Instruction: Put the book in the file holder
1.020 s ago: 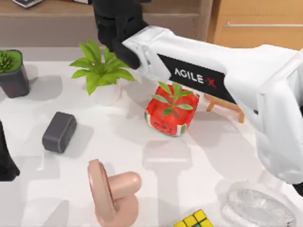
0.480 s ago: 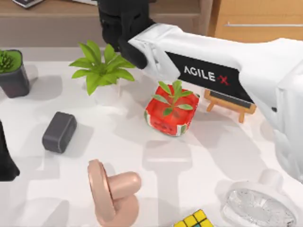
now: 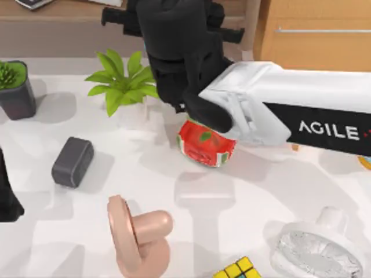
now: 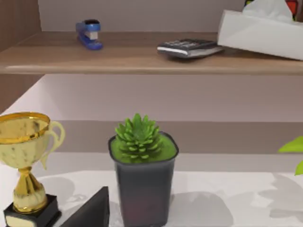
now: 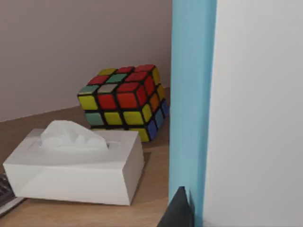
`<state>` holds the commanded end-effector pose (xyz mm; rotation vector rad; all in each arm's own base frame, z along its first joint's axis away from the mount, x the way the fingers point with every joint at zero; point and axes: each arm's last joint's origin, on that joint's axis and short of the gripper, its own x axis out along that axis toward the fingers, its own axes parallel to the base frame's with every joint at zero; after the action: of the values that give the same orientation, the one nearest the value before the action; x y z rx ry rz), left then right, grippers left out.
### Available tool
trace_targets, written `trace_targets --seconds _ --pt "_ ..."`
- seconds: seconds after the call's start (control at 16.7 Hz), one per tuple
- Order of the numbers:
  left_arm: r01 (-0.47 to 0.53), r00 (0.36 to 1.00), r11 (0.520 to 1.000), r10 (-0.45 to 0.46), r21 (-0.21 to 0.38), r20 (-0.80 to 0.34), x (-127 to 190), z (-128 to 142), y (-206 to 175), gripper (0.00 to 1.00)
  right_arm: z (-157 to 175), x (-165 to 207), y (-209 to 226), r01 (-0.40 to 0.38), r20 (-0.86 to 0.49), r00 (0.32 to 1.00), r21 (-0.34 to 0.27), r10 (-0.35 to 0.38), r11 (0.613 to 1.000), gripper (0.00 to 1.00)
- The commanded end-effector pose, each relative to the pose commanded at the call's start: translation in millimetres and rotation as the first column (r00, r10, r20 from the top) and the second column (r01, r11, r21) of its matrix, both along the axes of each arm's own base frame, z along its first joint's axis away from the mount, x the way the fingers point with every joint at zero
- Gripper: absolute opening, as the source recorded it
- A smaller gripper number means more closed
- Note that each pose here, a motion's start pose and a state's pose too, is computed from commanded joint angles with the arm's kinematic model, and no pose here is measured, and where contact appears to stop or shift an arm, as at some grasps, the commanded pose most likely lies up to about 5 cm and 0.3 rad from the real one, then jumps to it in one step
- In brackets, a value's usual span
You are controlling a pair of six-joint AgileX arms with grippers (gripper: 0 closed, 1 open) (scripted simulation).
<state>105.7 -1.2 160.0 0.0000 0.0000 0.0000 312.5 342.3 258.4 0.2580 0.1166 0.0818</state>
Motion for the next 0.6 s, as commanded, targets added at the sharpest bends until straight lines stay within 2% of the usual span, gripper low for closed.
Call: trace_targets --seconds 0.18,0.3,0.48,0.6 --pt "0.000 1.000 1.000 0.000 0.000 0.000 0 0 0 1.00 5 -34 -41 -0.007 -0.043 0.999 0.107 0.011 0.994 0.00" --pt "0.000 1.000 1.000 0.000 0.000 0.000 0 0 0 1.00 4 -47 -77 0.022 -0.070 0.998 0.189 -0.009 0.982 0.00" --pt "0.000 1.000 1.000 0.000 0.000 0.000 0 0 0 1.00 -4 -48 -142 0.125 -0.110 0.989 0.319 -0.094 0.940 0.00" --pt "0.000 1.000 1.000 0.000 0.000 0.000 0 0 0 1.00 -14 -44 -189 0.216 -0.141 0.975 0.403 -0.173 0.889 0.00"
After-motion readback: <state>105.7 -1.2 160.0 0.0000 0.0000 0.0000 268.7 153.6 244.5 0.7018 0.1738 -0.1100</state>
